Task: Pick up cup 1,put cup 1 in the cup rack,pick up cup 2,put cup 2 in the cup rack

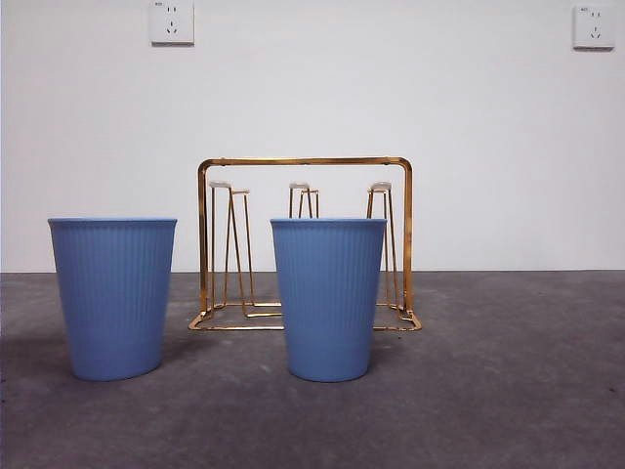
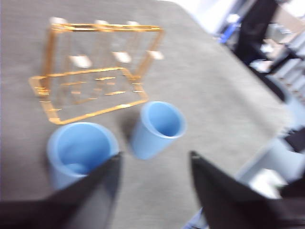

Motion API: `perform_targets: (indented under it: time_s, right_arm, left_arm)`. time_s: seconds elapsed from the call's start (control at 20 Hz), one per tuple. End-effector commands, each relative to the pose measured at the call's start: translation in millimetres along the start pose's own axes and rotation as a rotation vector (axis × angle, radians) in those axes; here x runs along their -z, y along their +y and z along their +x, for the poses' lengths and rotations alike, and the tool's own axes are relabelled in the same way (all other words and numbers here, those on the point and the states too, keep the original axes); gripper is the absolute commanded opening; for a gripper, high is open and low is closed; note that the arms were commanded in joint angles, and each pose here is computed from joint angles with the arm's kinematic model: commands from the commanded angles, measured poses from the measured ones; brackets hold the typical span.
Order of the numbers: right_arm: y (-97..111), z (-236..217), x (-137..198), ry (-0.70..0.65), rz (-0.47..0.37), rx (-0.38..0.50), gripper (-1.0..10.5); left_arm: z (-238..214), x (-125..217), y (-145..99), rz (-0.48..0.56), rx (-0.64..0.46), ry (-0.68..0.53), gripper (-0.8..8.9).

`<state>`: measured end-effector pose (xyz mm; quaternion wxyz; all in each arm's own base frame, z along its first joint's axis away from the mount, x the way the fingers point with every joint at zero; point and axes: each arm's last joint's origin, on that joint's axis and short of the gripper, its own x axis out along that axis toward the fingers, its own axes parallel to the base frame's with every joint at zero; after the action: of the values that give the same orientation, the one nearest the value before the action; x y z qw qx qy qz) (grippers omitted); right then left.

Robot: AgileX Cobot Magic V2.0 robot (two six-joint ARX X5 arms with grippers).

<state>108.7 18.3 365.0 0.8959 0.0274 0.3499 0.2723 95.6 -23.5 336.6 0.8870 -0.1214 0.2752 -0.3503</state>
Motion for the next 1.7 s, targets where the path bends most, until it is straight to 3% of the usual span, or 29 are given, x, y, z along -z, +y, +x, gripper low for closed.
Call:
perform_targets:
  time_s: [0.05, 0.35, 0.6, 0.95, 1.35, 1.55, 1.7]
  right_arm:
    - [0, 1, -4, -0.009, 0.033, -0.032, 5.8]
    - [1, 18, -27, 0.042, 0.034, -0.136, 5.7]
    - [15, 67, -63, 0.14, 0.002, -0.197, 5.7]
    - [47, 187, -71, 0.381, -0.069, -0.061, 5.7]
    - [47, 278, -42, 0.564, -0.06, 0.038, 5.5]
    - [42, 299, -30, 0.625, -0.053, 0.049, 2.9]
    - [42, 303, -29, 0.616, -0.073, 0.039, 0.0]
  left_arm:
    - [4, -4, 1, -0.03, 0.076, 0.007, 6.64]
    - [12, -11, 0, -0.054, 0.201, 0.01, 6.6]
    - [15, -15, -2, -0.064, 0.258, 0.014, 6.6]
    - [16, -17, -5, -0.056, 0.279, 0.016, 6.6]
    - [18, -16, -8, -0.06, 0.301, 0.031, 6.6]
    - [18, -16, -9, -0.062, 0.305, 0.035, 6.6]
    - [18, -16, -9, -0.066, 0.305, 0.035, 6.6]
